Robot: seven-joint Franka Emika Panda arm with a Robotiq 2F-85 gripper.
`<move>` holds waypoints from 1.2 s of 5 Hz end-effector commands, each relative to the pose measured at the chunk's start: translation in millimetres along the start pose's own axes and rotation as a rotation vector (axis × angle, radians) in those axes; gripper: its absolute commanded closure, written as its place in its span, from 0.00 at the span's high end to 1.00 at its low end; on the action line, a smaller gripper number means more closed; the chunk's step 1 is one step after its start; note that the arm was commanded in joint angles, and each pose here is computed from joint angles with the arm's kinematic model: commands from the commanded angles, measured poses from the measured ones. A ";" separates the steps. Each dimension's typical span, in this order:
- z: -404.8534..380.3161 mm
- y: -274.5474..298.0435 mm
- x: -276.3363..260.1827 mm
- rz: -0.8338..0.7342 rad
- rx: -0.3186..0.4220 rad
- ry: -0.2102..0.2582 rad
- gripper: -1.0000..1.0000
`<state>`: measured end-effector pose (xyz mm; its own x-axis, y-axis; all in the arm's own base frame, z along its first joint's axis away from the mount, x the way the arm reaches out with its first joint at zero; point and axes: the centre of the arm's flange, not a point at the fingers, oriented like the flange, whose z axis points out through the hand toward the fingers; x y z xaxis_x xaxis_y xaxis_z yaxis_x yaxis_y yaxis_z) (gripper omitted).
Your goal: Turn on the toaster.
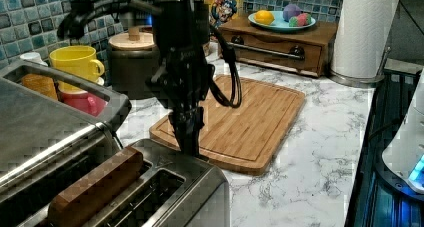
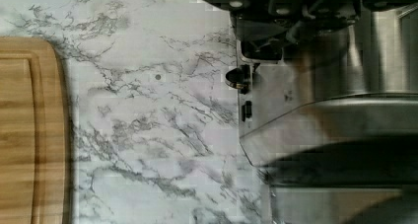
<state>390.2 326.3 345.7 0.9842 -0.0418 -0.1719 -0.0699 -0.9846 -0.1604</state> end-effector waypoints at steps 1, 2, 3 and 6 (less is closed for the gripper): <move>11.0 -0.3 6.3 0.022 -0.040 -0.041 0.00; 40.7 0.5 -9.2 -0.046 -0.105 -0.098 0.00; 74.0 5.4 -19.6 -0.085 -0.179 -0.169 0.00; 180.5 88.3 -22.5 0.053 -0.245 -0.374 0.00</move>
<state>410.7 336.3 296.2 0.9703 0.0038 -0.2419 -0.0194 -0.9954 -0.0933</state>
